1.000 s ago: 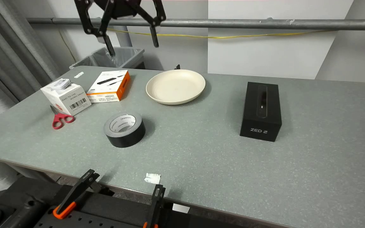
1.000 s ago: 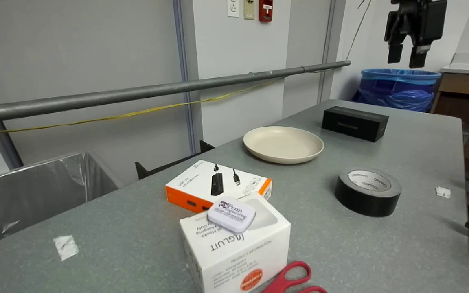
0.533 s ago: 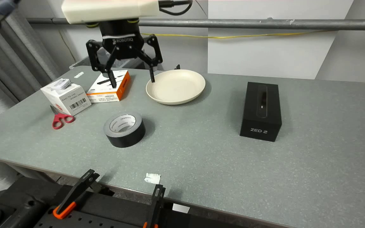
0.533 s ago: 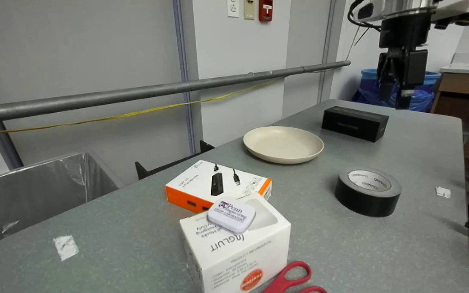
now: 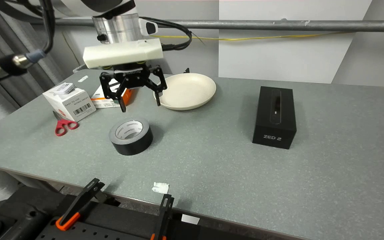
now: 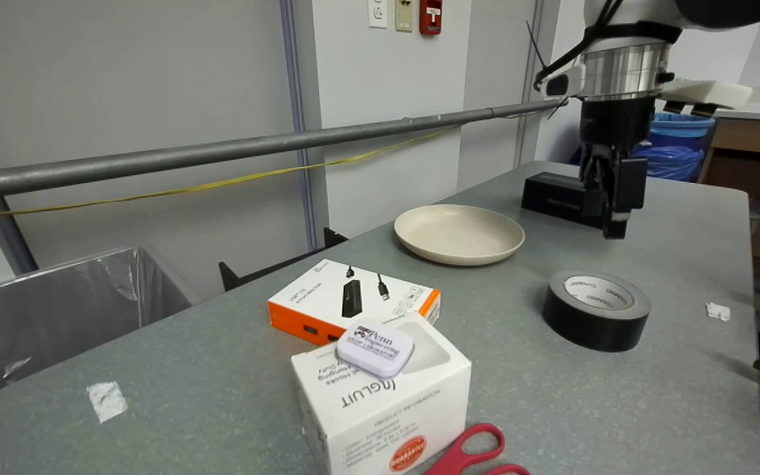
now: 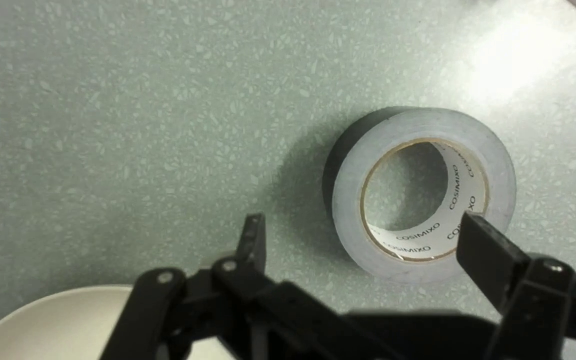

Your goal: Pick up the seal tape and put it on the white plate

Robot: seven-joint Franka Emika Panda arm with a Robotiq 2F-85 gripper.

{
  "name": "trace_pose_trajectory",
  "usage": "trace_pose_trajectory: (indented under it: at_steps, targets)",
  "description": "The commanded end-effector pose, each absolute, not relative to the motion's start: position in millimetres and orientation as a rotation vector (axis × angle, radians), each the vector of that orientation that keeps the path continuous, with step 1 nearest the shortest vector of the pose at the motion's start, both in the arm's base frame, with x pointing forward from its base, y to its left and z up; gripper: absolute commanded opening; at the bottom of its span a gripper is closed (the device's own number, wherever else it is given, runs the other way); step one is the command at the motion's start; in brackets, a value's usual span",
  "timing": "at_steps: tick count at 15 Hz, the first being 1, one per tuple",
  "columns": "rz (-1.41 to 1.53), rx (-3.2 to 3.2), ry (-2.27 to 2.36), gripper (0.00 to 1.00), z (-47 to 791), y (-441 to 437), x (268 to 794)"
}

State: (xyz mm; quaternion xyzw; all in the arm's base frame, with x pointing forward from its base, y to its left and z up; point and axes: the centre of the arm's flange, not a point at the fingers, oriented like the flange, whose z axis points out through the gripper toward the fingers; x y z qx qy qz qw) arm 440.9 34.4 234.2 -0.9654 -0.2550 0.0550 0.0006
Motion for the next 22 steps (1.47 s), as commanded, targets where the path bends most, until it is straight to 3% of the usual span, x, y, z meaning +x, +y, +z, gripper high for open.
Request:
trace_pose_trajectory:
  at_steps: [1, 9, 15, 20, 21, 22]
  targets:
    - [0.223, -3.022, -0.826, 1.0, 210.2, 46.6, 461.1]
    - [0.203, -3.035, -0.807, 1.0, 213.9, 43.7, 446.3]
    - [0.282, -3.094, -0.809, 1.0, 171.5, 41.8, 431.6]
    - [0.126, -3.095, -0.796, 1.0, 154.0, 47.2, 430.1]
    - [0.101, -3.09, -0.799, 0.78, 149.9, 48.3, 431.3]
    - [0.086, -3.087, -0.795, 0.74, 146.5, 49.0, 431.8]
